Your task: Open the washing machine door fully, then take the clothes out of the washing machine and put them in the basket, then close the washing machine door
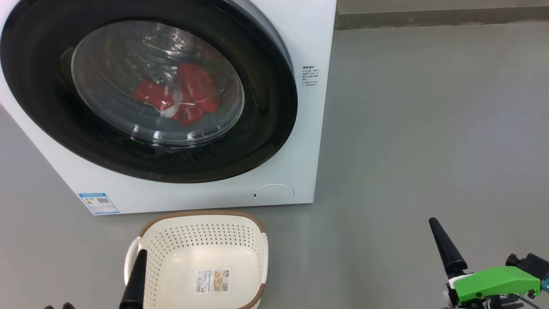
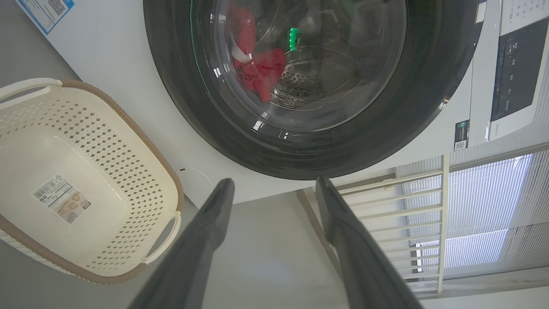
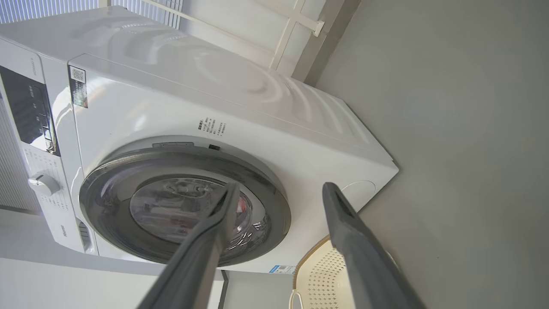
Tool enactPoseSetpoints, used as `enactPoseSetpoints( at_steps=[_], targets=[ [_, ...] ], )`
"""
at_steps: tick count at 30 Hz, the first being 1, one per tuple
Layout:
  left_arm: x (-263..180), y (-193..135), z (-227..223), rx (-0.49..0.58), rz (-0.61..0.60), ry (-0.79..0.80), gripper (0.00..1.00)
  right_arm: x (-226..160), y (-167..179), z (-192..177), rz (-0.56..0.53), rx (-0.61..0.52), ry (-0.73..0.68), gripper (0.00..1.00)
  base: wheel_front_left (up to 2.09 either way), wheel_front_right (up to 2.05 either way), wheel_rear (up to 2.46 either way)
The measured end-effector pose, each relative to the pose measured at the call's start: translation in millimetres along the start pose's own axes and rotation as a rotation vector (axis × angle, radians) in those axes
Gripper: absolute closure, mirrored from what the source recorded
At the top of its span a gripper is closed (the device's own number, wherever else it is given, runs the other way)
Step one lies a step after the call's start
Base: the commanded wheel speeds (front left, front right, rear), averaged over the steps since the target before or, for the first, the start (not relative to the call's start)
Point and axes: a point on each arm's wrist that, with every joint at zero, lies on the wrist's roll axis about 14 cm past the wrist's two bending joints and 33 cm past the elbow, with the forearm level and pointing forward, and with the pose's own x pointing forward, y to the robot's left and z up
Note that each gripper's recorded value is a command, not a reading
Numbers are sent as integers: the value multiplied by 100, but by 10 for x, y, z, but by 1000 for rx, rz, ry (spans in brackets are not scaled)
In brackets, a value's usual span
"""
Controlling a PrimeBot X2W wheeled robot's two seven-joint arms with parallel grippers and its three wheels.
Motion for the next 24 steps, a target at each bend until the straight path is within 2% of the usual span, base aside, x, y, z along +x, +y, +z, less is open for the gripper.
enactPoseSetpoints(
  at_steps=[24],
  targets=[
    [-43,-70,56,400,-28,-34,0,14,46,-87,31,-373,29,0,0,0,0]
  ],
)
